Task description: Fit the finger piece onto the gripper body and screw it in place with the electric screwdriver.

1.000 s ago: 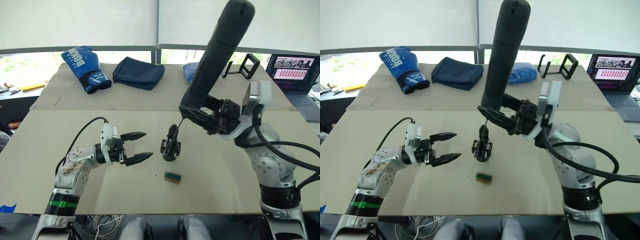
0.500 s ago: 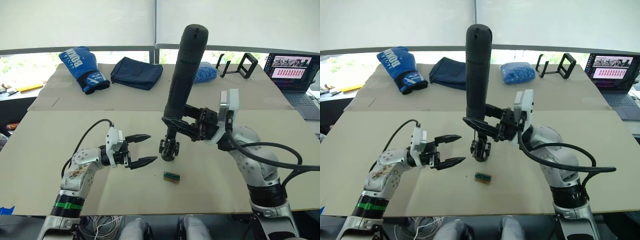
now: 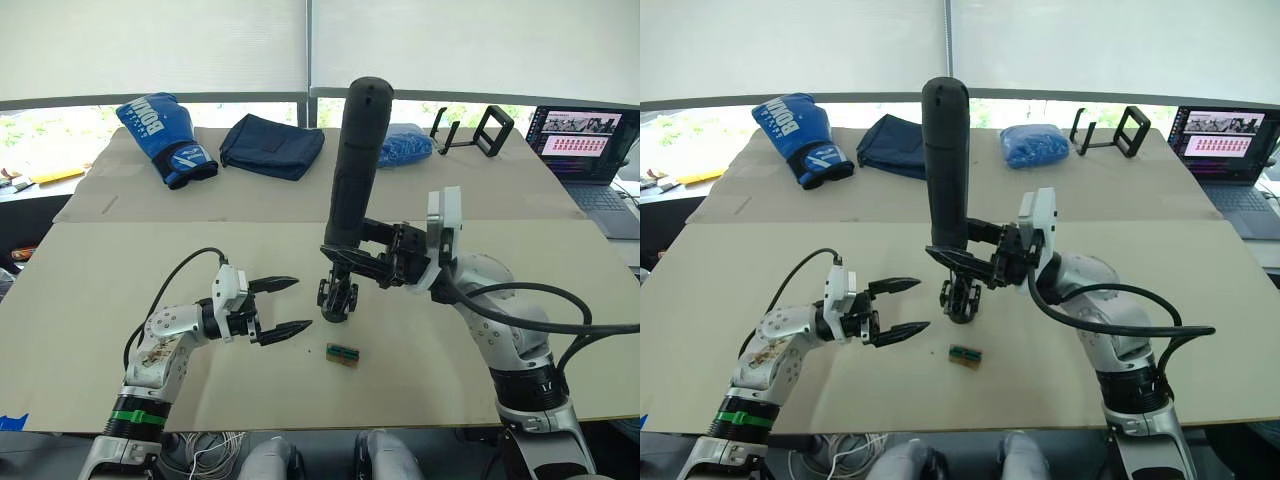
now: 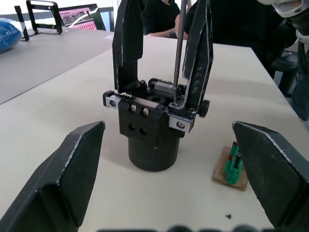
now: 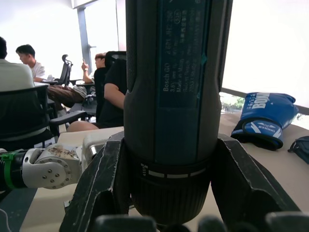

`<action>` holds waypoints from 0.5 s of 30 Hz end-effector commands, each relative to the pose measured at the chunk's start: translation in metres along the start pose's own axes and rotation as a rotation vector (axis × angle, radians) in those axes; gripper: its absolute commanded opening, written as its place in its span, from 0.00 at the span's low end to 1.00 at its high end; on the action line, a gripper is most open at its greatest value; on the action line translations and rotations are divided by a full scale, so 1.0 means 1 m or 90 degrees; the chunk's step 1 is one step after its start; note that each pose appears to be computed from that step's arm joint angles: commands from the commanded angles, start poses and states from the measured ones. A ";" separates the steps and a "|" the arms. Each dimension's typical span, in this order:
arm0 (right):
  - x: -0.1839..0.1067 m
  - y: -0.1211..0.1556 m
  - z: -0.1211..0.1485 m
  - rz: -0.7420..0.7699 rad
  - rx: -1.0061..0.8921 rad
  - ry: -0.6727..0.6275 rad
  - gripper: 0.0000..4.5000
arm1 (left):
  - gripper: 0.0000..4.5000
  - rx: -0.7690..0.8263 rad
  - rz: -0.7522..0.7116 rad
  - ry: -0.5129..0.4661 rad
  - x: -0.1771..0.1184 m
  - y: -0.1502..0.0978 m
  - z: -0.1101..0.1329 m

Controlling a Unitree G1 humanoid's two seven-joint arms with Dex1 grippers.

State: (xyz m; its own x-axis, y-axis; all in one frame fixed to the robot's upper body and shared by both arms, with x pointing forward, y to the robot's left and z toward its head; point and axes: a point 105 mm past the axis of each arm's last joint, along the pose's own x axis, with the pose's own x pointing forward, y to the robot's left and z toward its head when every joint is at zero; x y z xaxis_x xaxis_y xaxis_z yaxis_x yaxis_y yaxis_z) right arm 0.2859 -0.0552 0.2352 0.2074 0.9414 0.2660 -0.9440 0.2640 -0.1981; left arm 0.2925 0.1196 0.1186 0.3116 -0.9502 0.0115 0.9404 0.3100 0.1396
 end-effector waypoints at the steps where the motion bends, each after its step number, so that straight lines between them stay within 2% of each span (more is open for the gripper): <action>1: 0.004 0.003 0.024 0.018 -0.055 -0.046 0.43 | 1.00 0.023 -0.007 -0.005 0.002 0.000 0.002; 15: 0.002 0.000 0.026 0.010 -0.064 -0.045 0.43 | 1.00 0.013 -0.027 -0.009 0.019 -0.001 0.005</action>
State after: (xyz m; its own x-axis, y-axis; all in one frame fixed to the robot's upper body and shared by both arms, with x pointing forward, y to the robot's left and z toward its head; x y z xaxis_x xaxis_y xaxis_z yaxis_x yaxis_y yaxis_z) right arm 0.2861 -0.0539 0.2369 0.2031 0.9423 0.2662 -0.9417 0.2624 -0.2106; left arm 0.2964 0.1062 0.1125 0.2865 -0.9581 -0.0011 0.9502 0.2840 0.1284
